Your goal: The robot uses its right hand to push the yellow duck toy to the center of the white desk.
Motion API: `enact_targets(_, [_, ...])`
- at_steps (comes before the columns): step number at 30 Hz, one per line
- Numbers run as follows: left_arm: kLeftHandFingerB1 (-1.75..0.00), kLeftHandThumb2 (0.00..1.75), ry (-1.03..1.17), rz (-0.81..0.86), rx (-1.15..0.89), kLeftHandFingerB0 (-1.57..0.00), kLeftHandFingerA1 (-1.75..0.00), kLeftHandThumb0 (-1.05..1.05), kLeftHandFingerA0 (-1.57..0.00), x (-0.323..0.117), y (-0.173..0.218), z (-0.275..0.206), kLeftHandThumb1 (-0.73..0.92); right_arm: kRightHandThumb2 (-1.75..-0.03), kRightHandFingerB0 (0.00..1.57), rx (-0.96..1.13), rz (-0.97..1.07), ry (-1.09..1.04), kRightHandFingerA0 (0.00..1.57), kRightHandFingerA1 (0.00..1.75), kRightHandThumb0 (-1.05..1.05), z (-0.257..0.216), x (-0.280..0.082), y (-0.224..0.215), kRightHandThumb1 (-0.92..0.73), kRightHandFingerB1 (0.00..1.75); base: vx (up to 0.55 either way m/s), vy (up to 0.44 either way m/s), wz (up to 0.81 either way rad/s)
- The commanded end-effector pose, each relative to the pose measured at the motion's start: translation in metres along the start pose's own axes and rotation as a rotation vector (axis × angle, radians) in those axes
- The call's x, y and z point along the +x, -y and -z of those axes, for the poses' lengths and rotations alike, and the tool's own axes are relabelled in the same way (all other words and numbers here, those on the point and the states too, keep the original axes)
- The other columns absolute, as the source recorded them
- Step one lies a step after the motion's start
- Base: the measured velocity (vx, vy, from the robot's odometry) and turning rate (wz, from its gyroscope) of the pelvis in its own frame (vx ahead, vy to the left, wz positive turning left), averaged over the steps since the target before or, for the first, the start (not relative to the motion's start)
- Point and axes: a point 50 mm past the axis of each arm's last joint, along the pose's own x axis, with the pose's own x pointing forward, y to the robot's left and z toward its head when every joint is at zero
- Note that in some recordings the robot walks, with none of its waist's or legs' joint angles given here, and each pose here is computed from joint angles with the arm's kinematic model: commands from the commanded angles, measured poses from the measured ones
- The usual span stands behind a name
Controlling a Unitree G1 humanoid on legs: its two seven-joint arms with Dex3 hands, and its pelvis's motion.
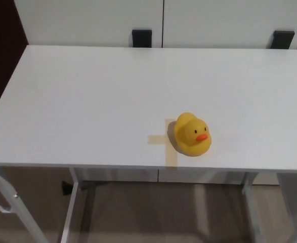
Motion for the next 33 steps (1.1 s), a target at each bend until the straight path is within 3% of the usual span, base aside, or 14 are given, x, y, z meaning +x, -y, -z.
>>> enact_targets(1, [-0.60,0.72,0.024,-0.010,0.014,-0.92,-0.63,-0.07,-0.87,0.000,-0.005,-0.002,0.67,-0.61,0.22,-0.016,0.135,-0.234,0.38,0.76,-0.28,0.074,-0.034,0.004,-0.71,0.55,0.00,0.000,0.00])
enact_targets(2, [-0.60,0.68,0.026,-0.009,0.011,-0.93,-0.64,-0.08,-0.87,0.001,-0.005,-0.003,0.67,-0.99,0.28,0.004,0.167,-0.262,0.48,0.76,-0.05,0.082,-0.038,0.001,-0.54,0.59,0.00,0.000,0.00])
enact_targets(4, [-0.60,0.68,0.027,-0.009,0.010,-0.93,-0.64,-0.08,-0.87,0.001,-0.005,-0.004,0.67,-0.99,0.28,0.020,0.186,-0.278,0.48,0.76,-0.05,0.087,-0.040,-0.001,-0.54,0.59,0.00,0.000,0.00])
enact_targets(5, [-0.60,0.70,0.031,-0.009,0.009,-0.94,-0.63,-0.08,-0.87,0.001,-0.005,-0.005,0.66,-1.11,0.37,0.050,0.211,-0.311,0.58,0.77,0.04,0.097,-0.046,-0.007,-0.51,0.66,0.00,0.000,0.00])
enact_targets(6, [-0.60,0.70,0.033,-0.008,0.007,-0.94,-0.63,-0.08,-0.87,0.001,-0.005,-0.006,0.66,-1.11,0.37,0.069,0.227,-0.334,0.58,0.77,0.04,0.104,-0.051,-0.012,-0.51,0.66,0.00,0.000,0.00])
enact_targets(7, [-0.59,0.69,0.042,-0.006,0.010,-0.92,-0.66,-0.09,-0.89,0.001,-0.006,-0.008,0.66,-0.87,0.49,0.096,0.218,-0.370,0.73,0.74,-0.08,0.115,-0.059,-0.020,-0.64,0.64,0.00,0.000,0.00])
enact_targets(11, [-0.59,0.69,0.051,-0.003,0.015,-0.92,-0.66,-0.09,-0.89,0.001,-0.006,-0.009,0.66,-0.87,0.49,0.111,0.198,-0.393,0.73,0.74,-0.08,0.122,-0.063,-0.027,-0.64,0.64,0.00,0.000,0.00])
enact_targets(12, [-0.60,0.69,0.050,-0.005,0.013,-0.93,-0.66,-0.10,-0.89,0.002,-0.006,-0.009,0.68,-0.83,0.58,0.099,0.176,-0.417,0.81,0.69,-0.13,0.125,-0.065,-0.031,-0.64,0.62,0.00,0.000,0.00])
enact_targets(13, [-0.59,0.63,0.042,-0.010,0.009,-0.93,-0.63,-0.10,-0.88,0.002,-0.006,-0.009,0.66,-1.02,0.67,0.062,0.133,-0.432,0.87,0.65,-0.07,0.127,-0.066,-0.036,-0.52,0.64,0.00,0.000,0.00])
enact_targets(15, [-0.59,0.63,0.037,-0.013,0.007,-0.93,-0.63,-0.10,-0.88,0.002,-0.006,-0.009,0.66,-1.02,0.67,0.035,0.102,-0.442,0.87,0.65,-0.07,0.129,-0.067,-0.039,-0.52,0.64,0.00,0.000,0.00])
enact_targets(16, [-0.58,0.66,0.031,-0.012,0.012,-0.88,-0.61,-0.10,-0.89,0.002,-0.006,-0.009,0.67,-1.12,0.88,-0.035,0.020,-0.459,1.08,0.57,0.08,0.131,-0.069,-0.045,-0.42,0.59,0.00,0.000,0.00])
enact_targets(20, [-0.59,0.62,0.032,-0.004,0.043,-0.92,-0.63,-0.10,-0.89,0.002,-0.005,-0.009,0.65,-1.06,0.89,-0.203,-0.184,-0.533,1.08,0.54,0.07,0.139,-0.075,-0.056,-0.44,0.55,0.00,0.000,0.00])
enact_targets(23, [-0.59,0.66,0.027,0.004,0.049,-0.91,-0.65,-0.12,-0.88,0.002,-0.005,-0.008,0.67,-0.83,0.84,-0.297,-0.291,-0.564,1.03,0.52,-0.02,0.144,-0.081,-0.059,-0.51,0.53,0.00,0.000,0.00])
enact_targets(33, [-0.59,0.70,0.031,0.011,0.072,-0.88,-0.63,-0.10,-0.88,0.002,-0.006,-0.007,0.67,-0.94,0.85,-0.387,-0.384,-0.596,1.00,0.50,0.00,0.150,-0.089,-0.063,-0.51,0.54,0.00,0.000,0.00])
